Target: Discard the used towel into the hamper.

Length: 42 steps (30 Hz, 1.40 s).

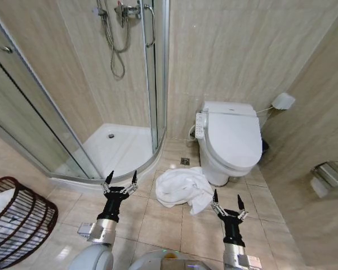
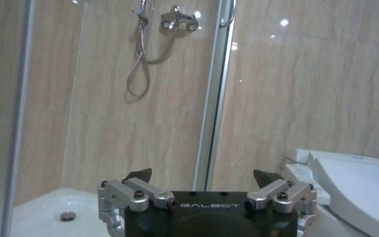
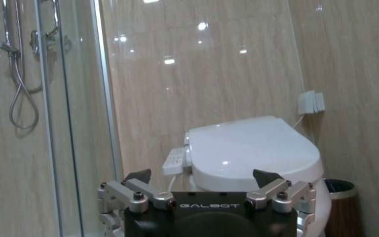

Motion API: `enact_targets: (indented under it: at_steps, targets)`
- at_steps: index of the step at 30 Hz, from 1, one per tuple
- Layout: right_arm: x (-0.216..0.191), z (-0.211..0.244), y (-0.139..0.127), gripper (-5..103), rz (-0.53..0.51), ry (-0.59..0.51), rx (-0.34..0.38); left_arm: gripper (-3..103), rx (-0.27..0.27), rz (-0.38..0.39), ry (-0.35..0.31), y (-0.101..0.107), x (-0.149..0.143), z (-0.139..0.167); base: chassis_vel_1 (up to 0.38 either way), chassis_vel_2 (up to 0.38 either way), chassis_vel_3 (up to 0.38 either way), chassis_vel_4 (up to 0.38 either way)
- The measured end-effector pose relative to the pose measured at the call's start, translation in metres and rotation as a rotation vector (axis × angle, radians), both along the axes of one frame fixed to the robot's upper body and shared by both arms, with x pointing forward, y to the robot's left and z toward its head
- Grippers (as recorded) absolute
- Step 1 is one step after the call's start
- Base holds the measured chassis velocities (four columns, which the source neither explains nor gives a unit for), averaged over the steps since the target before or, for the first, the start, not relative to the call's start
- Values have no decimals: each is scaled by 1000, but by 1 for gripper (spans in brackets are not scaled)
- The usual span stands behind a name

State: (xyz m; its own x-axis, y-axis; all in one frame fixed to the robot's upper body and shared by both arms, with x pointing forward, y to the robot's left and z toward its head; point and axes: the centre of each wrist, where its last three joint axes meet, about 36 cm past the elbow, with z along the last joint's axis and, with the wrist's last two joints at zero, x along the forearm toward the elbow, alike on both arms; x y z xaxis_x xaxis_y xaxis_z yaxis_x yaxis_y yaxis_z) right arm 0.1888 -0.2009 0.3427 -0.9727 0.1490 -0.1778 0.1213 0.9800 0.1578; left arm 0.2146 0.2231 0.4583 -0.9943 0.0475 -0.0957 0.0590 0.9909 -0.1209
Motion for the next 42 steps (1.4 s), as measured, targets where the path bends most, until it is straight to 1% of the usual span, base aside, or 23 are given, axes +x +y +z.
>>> enact_targets:
  at_steps: [23,28,42]
  targets:
    - [-2,-2,-3,100,-6,9,-5,100,0,0,0,0,0,0,0,0,0,0]
    - [-2,-2,-3,100,-2,9,13,100,0,0,0,0,0,0,0,0,0,0]
    - [1,-2,-6,100,-2,7,21,100,0,0,0,0,0,0,0,0,0,0]
